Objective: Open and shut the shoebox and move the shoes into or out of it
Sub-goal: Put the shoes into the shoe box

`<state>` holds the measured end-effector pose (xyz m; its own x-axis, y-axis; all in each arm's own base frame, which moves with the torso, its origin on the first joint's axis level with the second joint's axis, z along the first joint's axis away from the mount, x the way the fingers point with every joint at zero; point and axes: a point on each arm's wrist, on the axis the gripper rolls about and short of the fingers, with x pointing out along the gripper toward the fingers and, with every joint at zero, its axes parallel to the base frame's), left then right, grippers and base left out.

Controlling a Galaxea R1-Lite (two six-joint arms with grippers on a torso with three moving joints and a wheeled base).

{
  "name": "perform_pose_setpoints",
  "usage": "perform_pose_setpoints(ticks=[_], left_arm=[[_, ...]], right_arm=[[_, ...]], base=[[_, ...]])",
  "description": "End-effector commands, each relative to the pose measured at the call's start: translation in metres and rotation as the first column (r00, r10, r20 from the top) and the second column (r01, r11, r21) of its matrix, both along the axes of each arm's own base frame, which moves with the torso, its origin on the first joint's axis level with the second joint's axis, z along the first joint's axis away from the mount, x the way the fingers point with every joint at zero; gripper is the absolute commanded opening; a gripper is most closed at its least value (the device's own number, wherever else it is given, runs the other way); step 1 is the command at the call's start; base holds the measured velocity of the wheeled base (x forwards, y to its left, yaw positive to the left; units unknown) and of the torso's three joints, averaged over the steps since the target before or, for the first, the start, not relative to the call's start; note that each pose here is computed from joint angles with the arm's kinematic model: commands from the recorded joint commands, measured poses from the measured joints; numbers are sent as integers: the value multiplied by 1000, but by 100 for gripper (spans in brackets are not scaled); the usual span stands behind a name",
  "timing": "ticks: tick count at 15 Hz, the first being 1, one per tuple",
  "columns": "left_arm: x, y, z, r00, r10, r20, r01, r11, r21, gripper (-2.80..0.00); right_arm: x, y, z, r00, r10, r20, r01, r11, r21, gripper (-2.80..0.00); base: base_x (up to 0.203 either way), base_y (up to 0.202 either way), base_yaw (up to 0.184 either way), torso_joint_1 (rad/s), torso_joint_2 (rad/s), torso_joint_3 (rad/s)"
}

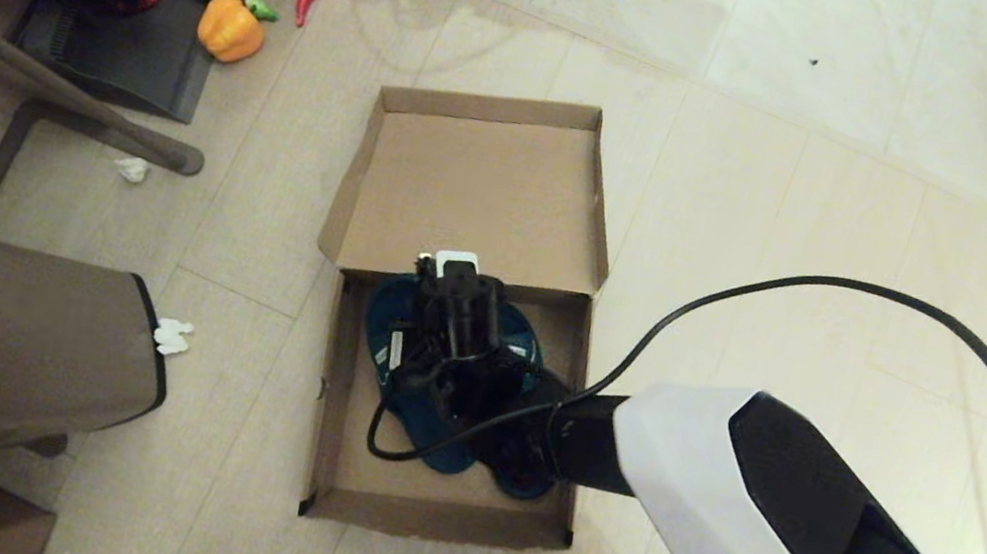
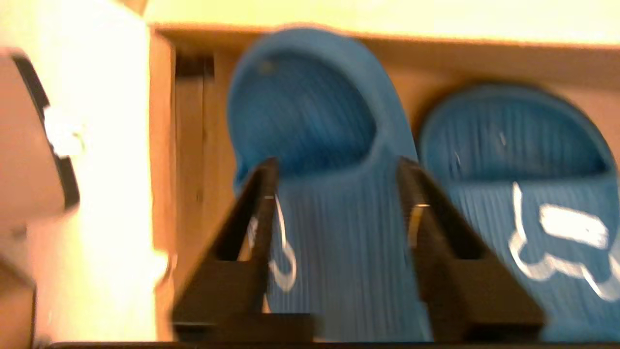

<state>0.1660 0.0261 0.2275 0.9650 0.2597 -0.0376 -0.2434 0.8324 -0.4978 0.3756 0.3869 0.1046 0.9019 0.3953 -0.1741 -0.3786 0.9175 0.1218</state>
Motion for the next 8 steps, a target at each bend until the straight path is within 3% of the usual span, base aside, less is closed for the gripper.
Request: perform_pose_setpoints(ticks=[1, 6, 8], left_arm=[[-10, -1, 1, 1000, 2, 23, -2, 1000, 1, -280], [-23, -3, 4, 999, 1, 40, -1, 1000, 18, -280], [-31, -4, 4, 1000, -2, 31, 1, 1000, 25, -280]], right_arm=[[6, 5, -23, 999, -1, 53, -1, 999, 34, -280], [12, 10, -68, 996, 71, 45, -70, 997, -7, -280], [22, 1, -68, 995, 80, 66, -80, 997, -6, -280]], base=[[0, 0, 0, 0, 0, 0], [0, 0, 0, 0, 0, 0], [0, 0, 0, 0, 0, 0]])
